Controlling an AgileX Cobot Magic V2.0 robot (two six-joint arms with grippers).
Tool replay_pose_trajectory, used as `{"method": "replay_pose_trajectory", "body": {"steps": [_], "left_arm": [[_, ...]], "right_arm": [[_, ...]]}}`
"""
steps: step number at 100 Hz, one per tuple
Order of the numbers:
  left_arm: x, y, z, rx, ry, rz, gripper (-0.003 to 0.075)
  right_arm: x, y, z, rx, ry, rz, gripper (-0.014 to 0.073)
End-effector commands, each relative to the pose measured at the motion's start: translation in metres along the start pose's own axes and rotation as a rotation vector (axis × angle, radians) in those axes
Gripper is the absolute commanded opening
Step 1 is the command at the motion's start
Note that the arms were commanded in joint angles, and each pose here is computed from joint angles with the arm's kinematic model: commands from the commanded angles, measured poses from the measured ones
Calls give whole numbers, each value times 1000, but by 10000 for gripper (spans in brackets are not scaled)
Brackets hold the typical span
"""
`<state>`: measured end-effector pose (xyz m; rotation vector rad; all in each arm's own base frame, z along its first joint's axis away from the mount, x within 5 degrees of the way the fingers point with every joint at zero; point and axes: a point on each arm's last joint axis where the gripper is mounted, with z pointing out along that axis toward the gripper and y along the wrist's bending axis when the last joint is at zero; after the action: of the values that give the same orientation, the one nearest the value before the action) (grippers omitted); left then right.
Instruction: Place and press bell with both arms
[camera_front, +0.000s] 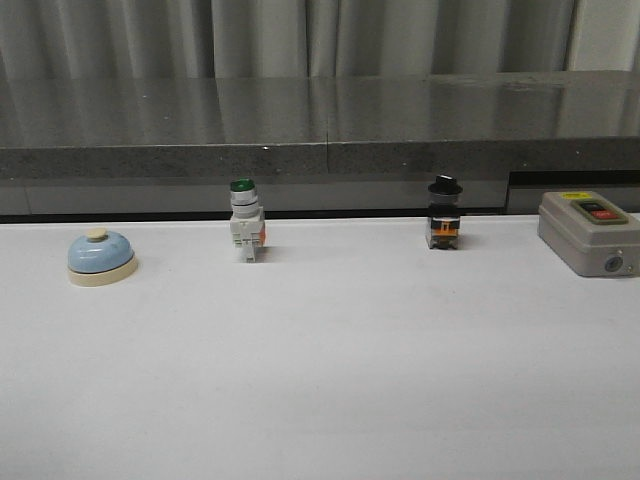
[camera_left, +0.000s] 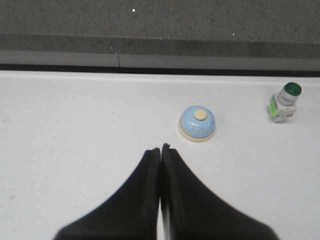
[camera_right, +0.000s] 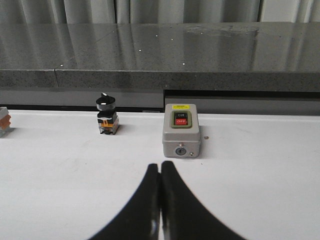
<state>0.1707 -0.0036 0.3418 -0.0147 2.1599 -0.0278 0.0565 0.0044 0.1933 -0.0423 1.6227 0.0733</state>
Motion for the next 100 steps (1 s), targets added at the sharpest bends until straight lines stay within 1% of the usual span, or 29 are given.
{"method": "replay_pose_trajectory", "body": {"steps": [1,13,20,27,30,31,32,34,35,36,39,41,42,46,48,50,58,63,80,90,100], "left_arm": [[-14,-1,6,6,-41,-17,-19],[-11,-1,19,3,20,-15,-7],[-10,-1,23,2,44,-8,57],[-9,-1,23,2,56,2,185],[-9,-1,23,2,57,9,274],[-9,-1,23,2,57,13,293],[-8,-1,23,2,60,13,332],[-8,-1,23,2,60,13,372],[-8,-1,23,2,60,13,413],[-8,-1,23,2,60,13,433],[-8,-1,23,2,60,13,534],[-9,-1,23,2,58,13,572],[-9,-1,23,2,56,13,608],[-9,-1,23,3,51,13,698],[-9,-1,23,3,51,13,719],[-9,-1,23,3,51,13,717],[-9,-1,23,3,51,13,663],[-9,-1,24,3,53,15,647],[-19,-7,31,29,59,27,647],[-30,-18,41,68,72,51,647],[-41,-32,60,105,95,80,647]], "right_arm": [[-13,-1,-3,11,-115,-14,-60],[-13,-1,-3,11,-115,-14,-60],[-13,-1,-3,11,-115,-14,-60],[-13,-1,-3,11,-115,-14,-60],[-13,-1,-3,11,-115,-14,-60],[-13,-1,-3,11,-115,-14,-60],[-13,-1,-3,11,-115,-14,-60],[-13,-1,-3,11,-115,-14,-60],[-13,-1,-3,11,-115,-14,-60],[-13,-1,-3,11,-115,-14,-60],[-13,-1,-3,11,-115,-14,-60],[-13,-1,-3,11,-115,-14,-60],[-13,-1,-3,11,-115,-14,-60],[-13,-1,-3,11,-115,-14,-60],[-13,-1,-3,11,-115,-14,-60],[-13,-1,-3,11,-115,-14,-60],[-13,-1,-3,11,-115,-14,-60],[-13,-1,-3,11,-115,-14,-60],[-13,-1,-3,11,-115,-14,-60],[-13,-1,-3,11,-115,-14,-60],[-13,-1,-3,11,-115,-14,-60]]}}
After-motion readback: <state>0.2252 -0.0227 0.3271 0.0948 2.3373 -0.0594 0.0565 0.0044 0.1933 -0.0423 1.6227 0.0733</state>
